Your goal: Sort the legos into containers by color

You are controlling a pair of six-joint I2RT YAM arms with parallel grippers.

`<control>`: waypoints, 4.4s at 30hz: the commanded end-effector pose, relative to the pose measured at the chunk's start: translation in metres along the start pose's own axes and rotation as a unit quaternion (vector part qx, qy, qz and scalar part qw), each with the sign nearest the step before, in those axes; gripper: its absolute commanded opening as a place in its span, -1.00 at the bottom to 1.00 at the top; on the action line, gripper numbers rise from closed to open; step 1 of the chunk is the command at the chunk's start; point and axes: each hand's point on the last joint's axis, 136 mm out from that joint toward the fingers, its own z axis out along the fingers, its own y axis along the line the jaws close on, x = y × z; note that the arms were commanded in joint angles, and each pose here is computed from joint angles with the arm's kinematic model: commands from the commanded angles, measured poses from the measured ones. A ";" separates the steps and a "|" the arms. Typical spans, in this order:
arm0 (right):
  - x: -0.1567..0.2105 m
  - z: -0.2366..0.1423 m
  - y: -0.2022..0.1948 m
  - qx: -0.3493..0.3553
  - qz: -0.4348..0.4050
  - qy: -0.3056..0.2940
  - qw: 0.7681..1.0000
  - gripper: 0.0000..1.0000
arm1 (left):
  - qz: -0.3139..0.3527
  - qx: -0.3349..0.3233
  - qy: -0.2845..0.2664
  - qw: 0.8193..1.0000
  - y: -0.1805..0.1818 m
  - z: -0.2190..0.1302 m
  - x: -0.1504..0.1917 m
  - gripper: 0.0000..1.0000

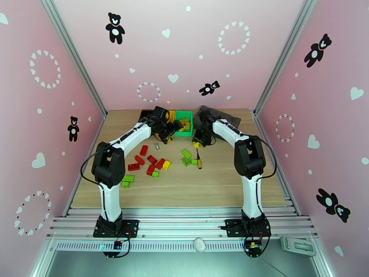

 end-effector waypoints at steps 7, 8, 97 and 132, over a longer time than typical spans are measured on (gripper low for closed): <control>-0.061 0.005 0.073 -0.116 0.015 -0.022 0.993 -0.21 | -0.055 0.073 -0.029 0.995 -0.032 -0.015 -0.061 0.87; -0.070 0.007 0.077 -0.128 0.020 -0.028 0.991 -0.14 | -0.052 0.071 -0.033 0.996 -0.034 -0.019 -0.064 0.87; 0.123 -0.024 -0.017 0.024 -0.116 0.064 0.991 -0.09 | 0.299 -0.365 0.069 0.879 0.159 0.000 0.114 0.08; 0.034 -0.068 0.043 -0.148 -0.015 -0.003 0.989 0.03 | 0.098 -0.011 0.008 0.995 -0.034 0.015 -0.008 -0.41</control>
